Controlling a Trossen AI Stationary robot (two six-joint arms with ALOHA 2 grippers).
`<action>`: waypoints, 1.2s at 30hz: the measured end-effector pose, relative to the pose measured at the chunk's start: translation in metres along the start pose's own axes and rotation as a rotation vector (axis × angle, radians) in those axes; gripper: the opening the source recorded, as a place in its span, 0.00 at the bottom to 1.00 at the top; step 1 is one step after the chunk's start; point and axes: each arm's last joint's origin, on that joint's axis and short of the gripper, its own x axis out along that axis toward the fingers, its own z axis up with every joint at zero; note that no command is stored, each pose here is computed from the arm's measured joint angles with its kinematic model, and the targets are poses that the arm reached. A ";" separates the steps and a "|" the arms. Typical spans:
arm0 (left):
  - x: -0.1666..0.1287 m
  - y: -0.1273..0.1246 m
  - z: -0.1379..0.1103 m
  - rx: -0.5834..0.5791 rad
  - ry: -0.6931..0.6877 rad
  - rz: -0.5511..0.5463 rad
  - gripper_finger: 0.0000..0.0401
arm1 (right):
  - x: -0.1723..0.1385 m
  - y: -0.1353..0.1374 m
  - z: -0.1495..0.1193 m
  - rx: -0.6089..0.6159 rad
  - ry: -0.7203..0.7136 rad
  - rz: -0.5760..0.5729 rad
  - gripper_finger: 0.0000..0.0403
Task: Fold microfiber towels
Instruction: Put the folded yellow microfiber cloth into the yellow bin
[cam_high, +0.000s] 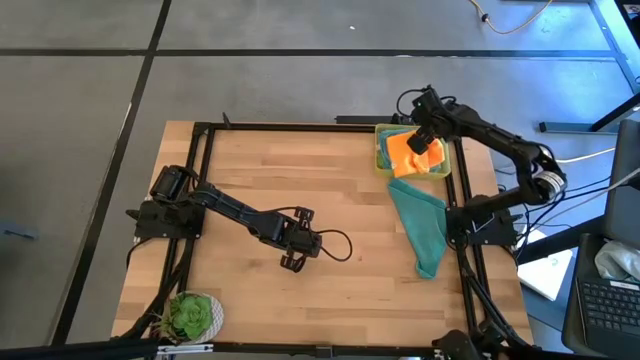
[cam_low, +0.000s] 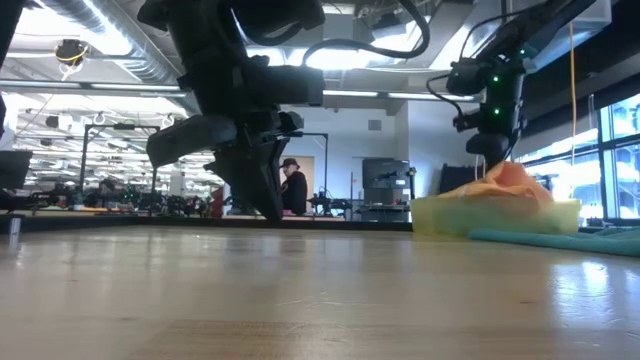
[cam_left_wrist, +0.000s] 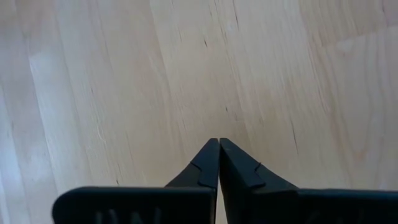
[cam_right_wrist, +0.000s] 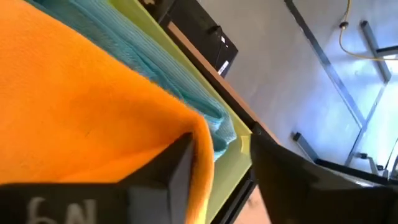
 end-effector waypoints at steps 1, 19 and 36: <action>0.000 0.000 0.000 0.000 -0.001 0.000 0.01 | -0.002 0.001 0.000 -0.005 -0.002 -0.009 0.44; -0.001 -0.002 0.004 -0.002 -0.035 0.001 0.01 | -0.051 0.028 0.021 0.163 -0.101 0.321 0.48; -0.004 -0.011 0.005 0.023 -0.045 -0.008 0.01 | -0.034 0.034 -0.011 0.117 0.345 -0.120 0.29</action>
